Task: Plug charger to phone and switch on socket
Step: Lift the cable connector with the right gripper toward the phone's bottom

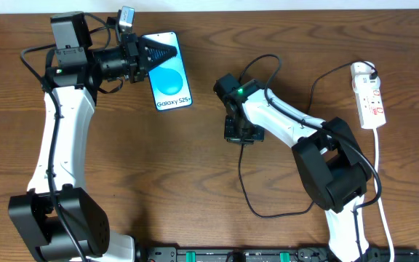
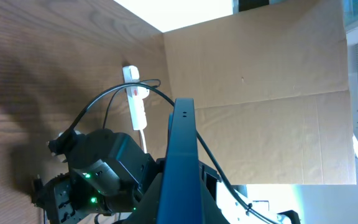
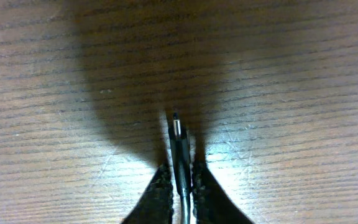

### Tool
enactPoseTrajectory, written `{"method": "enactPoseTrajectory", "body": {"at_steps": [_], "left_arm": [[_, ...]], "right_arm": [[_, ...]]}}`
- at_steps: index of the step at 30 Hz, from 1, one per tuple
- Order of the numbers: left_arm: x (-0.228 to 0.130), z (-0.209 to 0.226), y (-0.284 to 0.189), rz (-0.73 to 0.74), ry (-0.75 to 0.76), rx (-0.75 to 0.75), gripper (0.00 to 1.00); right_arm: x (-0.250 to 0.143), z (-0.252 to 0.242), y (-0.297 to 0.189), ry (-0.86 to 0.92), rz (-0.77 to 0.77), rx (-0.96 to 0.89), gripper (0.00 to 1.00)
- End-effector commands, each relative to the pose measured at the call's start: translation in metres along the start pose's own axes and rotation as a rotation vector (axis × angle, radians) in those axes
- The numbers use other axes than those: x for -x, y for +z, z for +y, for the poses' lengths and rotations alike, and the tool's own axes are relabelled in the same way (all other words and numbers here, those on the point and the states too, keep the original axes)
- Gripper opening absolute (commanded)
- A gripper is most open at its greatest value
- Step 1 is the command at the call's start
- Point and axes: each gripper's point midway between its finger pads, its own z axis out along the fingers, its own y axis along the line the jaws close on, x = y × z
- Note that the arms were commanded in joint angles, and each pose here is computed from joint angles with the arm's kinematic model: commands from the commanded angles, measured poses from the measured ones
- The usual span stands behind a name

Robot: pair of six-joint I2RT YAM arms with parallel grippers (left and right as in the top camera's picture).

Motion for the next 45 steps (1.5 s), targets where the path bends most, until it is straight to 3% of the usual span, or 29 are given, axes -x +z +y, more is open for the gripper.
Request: {"method": "enactPoseTrajectory", "body": {"at_steps": [1, 14, 22, 30, 40, 45], "left_arm": [[-0.002, -0.005, -0.002, 0.003, 0.015, -0.012, 0.07], [-0.002, -0.005, -0.002, 0.003, 0.014, -0.012, 0.07], [0.0, -0.006, -0.002, -0.001, 0.033, -0.015, 0.07], [0.018, -0.023, -0.003, -0.043, 0.087, -0.05, 0.07], [0.048, -0.043, -0.03, -0.143, 0.104, -0.087, 0.07], [0.055, -0.04, -0.043, -0.174, 0.078, -0.081, 0.08]], "right_arm": [[-0.002, -0.006, 0.014, 0.003, 0.014, -0.046, 0.04], [0.003, 0.001, 0.013, -0.006, 0.048, 0.039, 0.01], [-0.001, 0.057, -0.02, -0.252, 0.195, 0.596, 0.01], [-0.005, 0.109, -0.098, -0.525, 0.163, 1.183, 0.01], [-0.017, 0.12, -0.164, -0.735, 0.154, 1.573, 0.01], [-0.016, 0.121, -0.168, -0.755, 0.14, 1.583, 0.01]]}}
